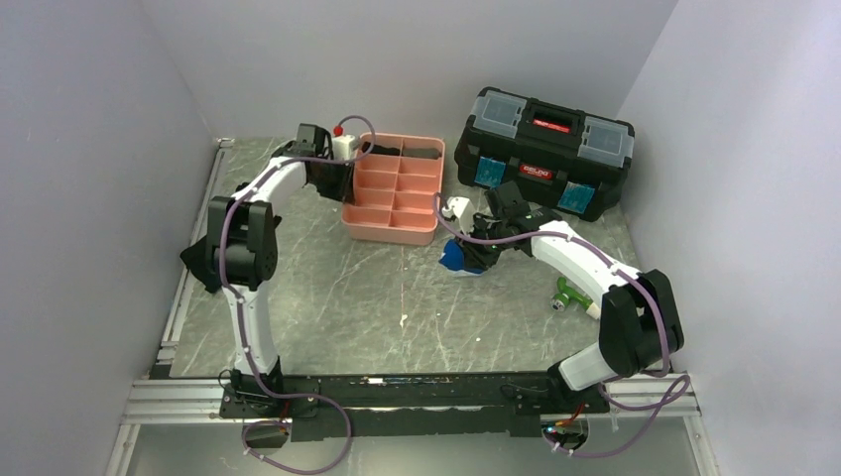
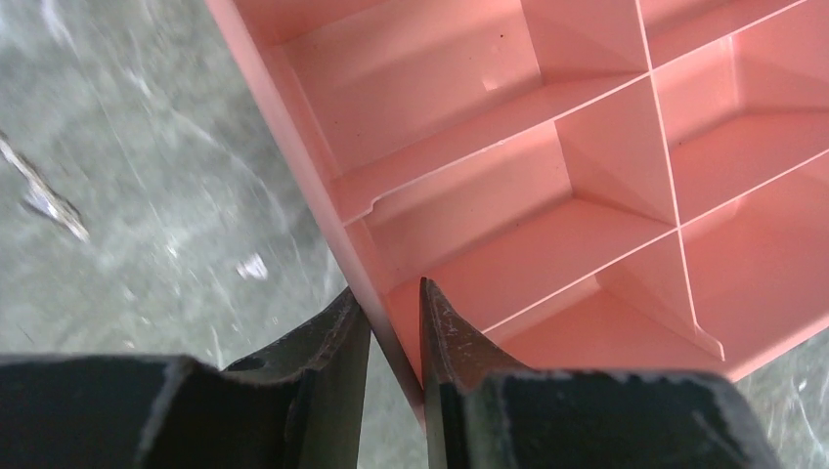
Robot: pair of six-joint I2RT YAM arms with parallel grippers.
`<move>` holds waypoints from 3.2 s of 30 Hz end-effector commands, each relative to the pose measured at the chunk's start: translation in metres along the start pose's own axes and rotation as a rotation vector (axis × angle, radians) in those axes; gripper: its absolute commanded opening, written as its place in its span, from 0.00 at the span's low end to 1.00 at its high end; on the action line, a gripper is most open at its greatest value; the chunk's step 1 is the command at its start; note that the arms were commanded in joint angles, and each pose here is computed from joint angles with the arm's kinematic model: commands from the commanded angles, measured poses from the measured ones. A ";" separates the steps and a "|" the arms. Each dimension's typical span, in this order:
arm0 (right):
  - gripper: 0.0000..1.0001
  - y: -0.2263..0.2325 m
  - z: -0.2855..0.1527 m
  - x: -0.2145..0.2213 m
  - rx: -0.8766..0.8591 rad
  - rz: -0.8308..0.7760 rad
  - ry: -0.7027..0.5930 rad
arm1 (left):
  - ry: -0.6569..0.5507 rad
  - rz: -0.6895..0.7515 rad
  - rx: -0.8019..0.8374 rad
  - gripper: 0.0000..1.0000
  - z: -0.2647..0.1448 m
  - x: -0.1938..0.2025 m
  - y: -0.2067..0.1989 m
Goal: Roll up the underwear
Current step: Move the storage box to the center of the board, then place the underwear in the storage box.
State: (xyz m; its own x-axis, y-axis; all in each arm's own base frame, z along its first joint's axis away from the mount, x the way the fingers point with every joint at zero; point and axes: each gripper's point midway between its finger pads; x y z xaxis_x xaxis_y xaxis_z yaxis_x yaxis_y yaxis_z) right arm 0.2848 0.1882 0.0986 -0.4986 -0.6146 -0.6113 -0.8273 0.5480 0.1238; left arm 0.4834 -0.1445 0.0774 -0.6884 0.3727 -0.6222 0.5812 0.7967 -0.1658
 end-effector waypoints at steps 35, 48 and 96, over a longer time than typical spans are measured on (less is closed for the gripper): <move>0.00 -0.074 0.034 -0.174 0.529 -0.263 -0.129 | 0.190 0.039 0.203 0.29 -0.070 0.144 -0.096; 0.00 -0.080 0.071 -0.161 0.551 -0.247 -0.155 | 0.209 0.019 0.247 0.27 -0.065 0.148 -0.101; 0.00 -0.044 0.086 -0.093 0.475 -0.172 0.023 | 0.218 -0.021 0.267 0.24 -0.060 0.146 -0.102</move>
State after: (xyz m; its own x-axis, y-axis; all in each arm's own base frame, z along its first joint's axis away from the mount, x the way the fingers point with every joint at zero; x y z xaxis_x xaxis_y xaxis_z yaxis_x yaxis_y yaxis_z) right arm 0.3909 0.2697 0.0904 -0.3585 -0.7359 -0.5744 -0.6967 0.6205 -0.3600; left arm 0.3227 -0.1408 0.0664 -0.7195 0.4479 -0.5308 0.6574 0.6856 -0.3126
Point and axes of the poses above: each gripper's point midway between its finger pads, its own z axis out along the fingers, its own y axis along the line the jaws close on, x = y × z, and after that the axes turned 8 degrees about z, right-handed
